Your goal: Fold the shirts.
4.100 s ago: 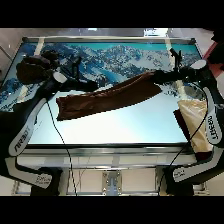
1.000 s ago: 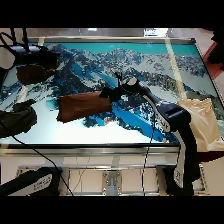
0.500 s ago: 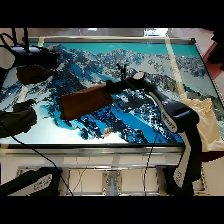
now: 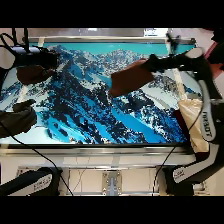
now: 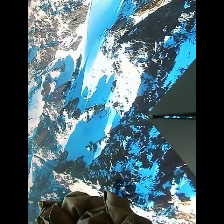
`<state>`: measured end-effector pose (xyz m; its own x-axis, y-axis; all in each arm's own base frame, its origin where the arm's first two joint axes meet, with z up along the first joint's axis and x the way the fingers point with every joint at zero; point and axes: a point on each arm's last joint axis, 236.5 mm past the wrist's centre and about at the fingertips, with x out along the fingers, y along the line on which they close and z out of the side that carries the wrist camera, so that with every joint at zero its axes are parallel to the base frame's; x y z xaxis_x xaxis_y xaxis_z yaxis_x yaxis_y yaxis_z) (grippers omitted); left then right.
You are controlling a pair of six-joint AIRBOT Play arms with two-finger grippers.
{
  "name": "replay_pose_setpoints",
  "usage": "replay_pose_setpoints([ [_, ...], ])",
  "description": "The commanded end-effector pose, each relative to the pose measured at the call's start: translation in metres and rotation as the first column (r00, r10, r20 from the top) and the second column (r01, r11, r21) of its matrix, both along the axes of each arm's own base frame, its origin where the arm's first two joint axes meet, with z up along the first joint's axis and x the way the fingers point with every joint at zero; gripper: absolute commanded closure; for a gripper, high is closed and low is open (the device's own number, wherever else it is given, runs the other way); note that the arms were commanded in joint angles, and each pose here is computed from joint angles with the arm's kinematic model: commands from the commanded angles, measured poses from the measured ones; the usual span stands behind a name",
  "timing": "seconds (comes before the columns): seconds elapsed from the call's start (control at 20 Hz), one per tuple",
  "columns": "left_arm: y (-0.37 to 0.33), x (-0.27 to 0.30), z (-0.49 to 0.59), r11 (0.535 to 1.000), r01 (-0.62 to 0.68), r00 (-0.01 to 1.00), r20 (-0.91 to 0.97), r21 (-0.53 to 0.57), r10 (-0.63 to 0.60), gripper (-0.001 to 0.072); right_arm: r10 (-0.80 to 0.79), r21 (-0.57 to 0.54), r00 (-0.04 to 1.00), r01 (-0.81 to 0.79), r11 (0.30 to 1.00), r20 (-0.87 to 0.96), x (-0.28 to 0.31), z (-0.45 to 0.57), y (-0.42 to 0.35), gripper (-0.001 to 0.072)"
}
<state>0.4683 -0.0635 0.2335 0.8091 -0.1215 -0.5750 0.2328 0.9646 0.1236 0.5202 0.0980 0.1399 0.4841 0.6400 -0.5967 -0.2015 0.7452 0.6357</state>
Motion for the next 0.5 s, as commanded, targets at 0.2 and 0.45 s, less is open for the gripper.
replay_pose_setpoints([
  [0.2,-0.001,0.0,0.0,1.0,-0.013,1.0,-0.003,-0.026,0.013,0.0694,-0.391,-0.465,0.908,0.285,0.838,-0.148,-0.139,0.041,-0.198,0.0688],
  [0.45,-0.009,-0.001,0.001,0.998,0.001,1.0,-0.008,-0.067,-0.002,0.0694,-0.71,-0.74,0.661,0.347,0.577,-0.243,-0.26,0.042,-0.307,0.0688],
])
